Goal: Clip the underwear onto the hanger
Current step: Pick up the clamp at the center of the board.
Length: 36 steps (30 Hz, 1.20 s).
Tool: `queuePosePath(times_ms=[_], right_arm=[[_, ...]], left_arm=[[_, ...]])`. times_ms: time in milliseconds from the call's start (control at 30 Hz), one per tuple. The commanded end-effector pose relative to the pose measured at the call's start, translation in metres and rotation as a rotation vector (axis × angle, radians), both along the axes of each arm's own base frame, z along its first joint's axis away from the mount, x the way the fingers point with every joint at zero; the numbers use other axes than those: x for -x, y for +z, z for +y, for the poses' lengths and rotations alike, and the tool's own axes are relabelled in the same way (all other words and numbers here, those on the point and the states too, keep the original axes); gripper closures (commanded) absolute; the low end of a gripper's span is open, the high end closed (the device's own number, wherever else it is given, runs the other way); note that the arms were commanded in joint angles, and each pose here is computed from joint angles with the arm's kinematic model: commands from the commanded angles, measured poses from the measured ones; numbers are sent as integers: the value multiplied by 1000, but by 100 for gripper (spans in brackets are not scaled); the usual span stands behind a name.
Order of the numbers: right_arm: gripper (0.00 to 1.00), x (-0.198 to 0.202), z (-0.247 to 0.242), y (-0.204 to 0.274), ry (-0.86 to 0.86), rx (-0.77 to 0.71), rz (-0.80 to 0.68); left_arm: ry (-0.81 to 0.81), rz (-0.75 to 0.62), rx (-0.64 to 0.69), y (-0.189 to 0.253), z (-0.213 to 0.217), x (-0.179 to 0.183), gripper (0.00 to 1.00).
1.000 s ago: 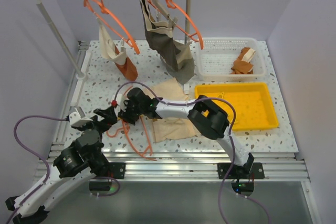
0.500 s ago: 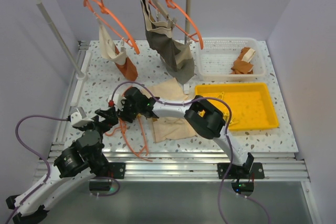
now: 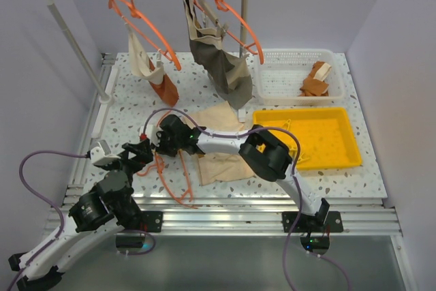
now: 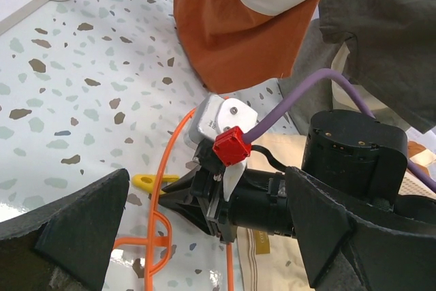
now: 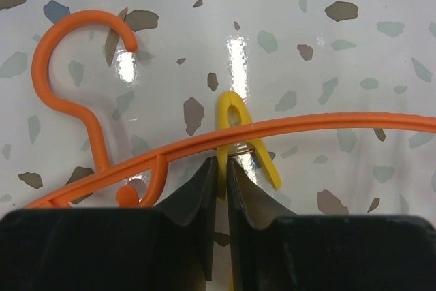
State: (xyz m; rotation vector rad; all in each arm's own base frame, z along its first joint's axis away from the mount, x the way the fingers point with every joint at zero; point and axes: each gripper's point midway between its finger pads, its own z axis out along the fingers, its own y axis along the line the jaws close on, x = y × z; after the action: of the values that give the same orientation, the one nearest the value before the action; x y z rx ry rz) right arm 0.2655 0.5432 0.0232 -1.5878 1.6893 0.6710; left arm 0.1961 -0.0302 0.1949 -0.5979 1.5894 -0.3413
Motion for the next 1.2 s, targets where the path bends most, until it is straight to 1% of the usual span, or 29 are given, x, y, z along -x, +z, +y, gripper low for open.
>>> queuePosePath(times_ms=[0,67,200,367,433,500,533,600,700,867,900,933,1033,1067,1167], right_arm=[[86,4,-9,16,8,58,-34],[89,5,-12,19,4,84,-49],[92,7,-18,27,-15,125,-59],[93,8,-31,41,-75,107,-63],[93,8,-34,45,-88,80,-66],[93,11,-29,69,-92,8,-65],[93,14,-30,70,-84,-3,-53],[93,16,-27,92,-90,-58,-58],[93,16,-28,106,-106,-97,-67],[93,11,-37,118,-174,-107,-93],[93,10,-40,132,-190,-135,-104],[93,12,-48,126,-202,-127,-100],[93,19,-64,155,-255,-229,-107],[93,23,-68,162,-275,-264,-86],[93,29,-86,191,-344,-416,-60]], left_arm=[[3,-31,26,7,0,-1,0],[-3,-32,28,7,-1,0,0],[-7,-35,37,7,-1,1,0],[-12,-38,44,7,-2,2,0],[-12,-35,40,6,-2,2,0],[-13,-31,33,7,-3,1,0],[-11,-23,21,6,-4,1,0],[-9,-15,14,5,-4,0,0],[-8,-5,7,5,-5,0,0],[-7,-11,11,5,-4,0,0],[-9,-12,12,5,-4,0,0],[-12,-12,3,5,-5,0,0],[-18,-2,-20,4,-8,-3,0],[-20,1,-28,4,-9,-3,0],[-48,19,-70,1,-18,-7,0]])
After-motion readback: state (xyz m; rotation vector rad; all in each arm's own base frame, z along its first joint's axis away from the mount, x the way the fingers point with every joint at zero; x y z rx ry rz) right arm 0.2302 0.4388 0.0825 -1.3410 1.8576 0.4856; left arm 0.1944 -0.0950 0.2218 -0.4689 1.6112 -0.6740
